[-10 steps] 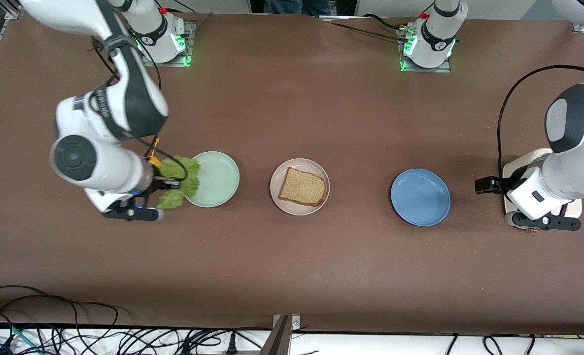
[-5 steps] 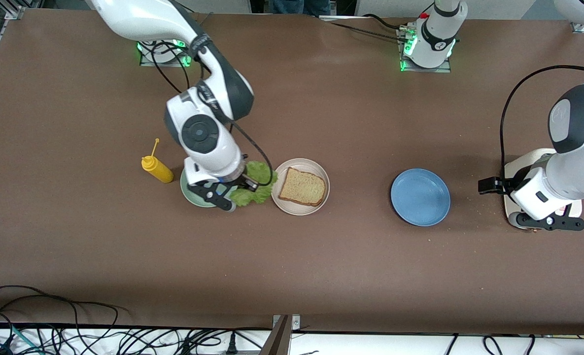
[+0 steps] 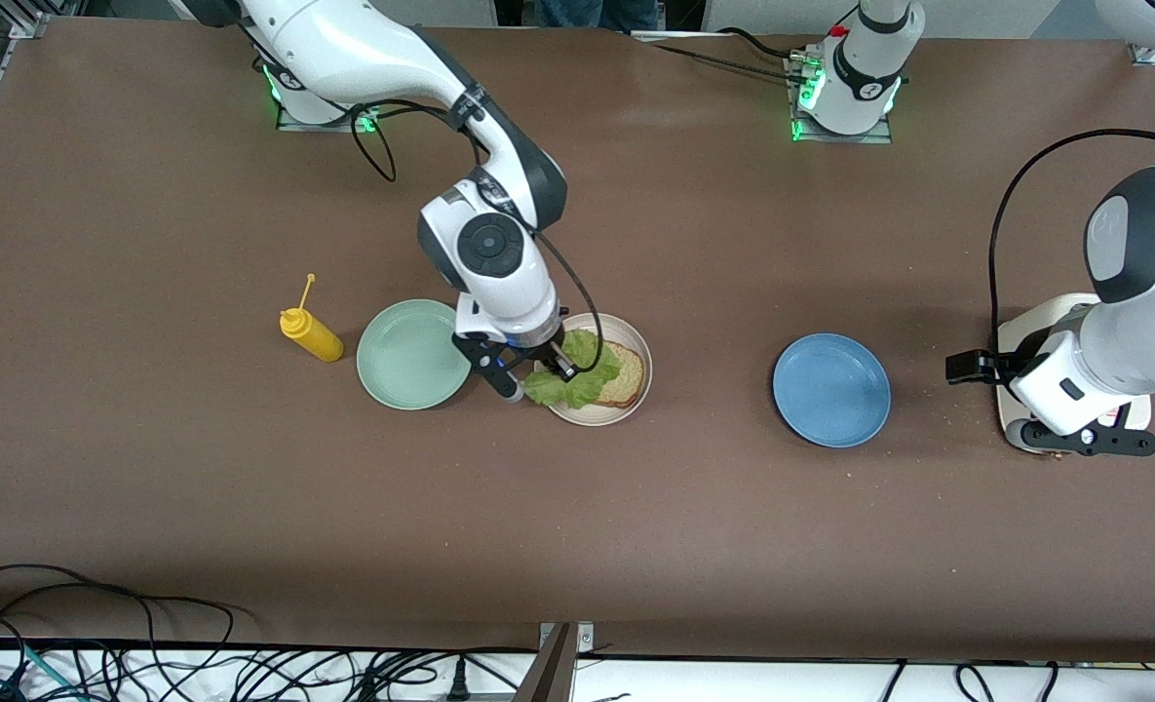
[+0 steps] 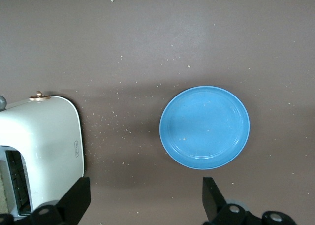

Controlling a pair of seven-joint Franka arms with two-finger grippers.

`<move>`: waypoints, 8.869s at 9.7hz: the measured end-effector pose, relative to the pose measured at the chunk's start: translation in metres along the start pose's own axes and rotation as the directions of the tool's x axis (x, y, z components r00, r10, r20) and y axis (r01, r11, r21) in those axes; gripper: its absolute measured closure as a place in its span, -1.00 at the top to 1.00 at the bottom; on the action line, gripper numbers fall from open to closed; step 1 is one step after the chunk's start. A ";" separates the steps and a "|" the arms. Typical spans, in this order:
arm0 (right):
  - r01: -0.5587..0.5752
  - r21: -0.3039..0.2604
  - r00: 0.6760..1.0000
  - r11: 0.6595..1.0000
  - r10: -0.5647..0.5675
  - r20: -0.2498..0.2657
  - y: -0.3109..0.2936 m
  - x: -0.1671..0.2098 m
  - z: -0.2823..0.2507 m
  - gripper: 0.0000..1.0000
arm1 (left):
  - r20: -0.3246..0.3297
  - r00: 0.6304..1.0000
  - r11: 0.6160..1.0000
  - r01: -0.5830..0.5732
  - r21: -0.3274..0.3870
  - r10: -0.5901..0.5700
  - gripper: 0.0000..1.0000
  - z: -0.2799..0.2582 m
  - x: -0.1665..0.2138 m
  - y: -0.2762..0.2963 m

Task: Make sandwich on beige plate with both arms
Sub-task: 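Lower the lettuce onto the bread and open the right gripper, then move the right gripper toward the yellow mustard bottle, then lower the right gripper beside the yellow mustard bottle, then grasp the mustard bottle with the right gripper and lift it, then carry the mustard bottle over the bread and tilt it down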

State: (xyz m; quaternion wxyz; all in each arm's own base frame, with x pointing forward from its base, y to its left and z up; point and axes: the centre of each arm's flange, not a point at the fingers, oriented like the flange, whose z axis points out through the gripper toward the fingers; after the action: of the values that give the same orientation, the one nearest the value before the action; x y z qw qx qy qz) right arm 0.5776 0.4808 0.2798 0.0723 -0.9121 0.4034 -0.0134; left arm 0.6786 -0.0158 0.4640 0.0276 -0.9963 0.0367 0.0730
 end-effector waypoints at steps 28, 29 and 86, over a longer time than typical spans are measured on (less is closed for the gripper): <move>0.904 -0.099 0.421 0.415 -0.832 0.360 0.248 0.339 -0.197 1.00 | -0.031 0.999 1.000 0.005 0.003 -0.005 1.00 -0.020 -0.007 -0.002; 0.912 -0.030 0.393 0.408 -0.852 0.347 0.266 0.354 -0.190 1.00 | -0.040 0.999 1.000 0.004 0.004 -0.004 1.00 -0.027 -0.010 -0.001; 0.863 0.149 -0.502 -0.482 -0.788 0.358 0.057 0.202 -0.094 -0.91 | -0.010 0.998 0.994 -0.068 -0.086 0.067 1.00 -0.093 -0.071 -0.031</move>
State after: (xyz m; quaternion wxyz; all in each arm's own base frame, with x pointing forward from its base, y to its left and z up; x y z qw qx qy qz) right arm 0.6644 0.2821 0.3581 -0.0238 -0.7963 -0.5918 0.1233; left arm 0.6243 0.0146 0.5674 -0.0183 -0.9950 0.0672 0.0721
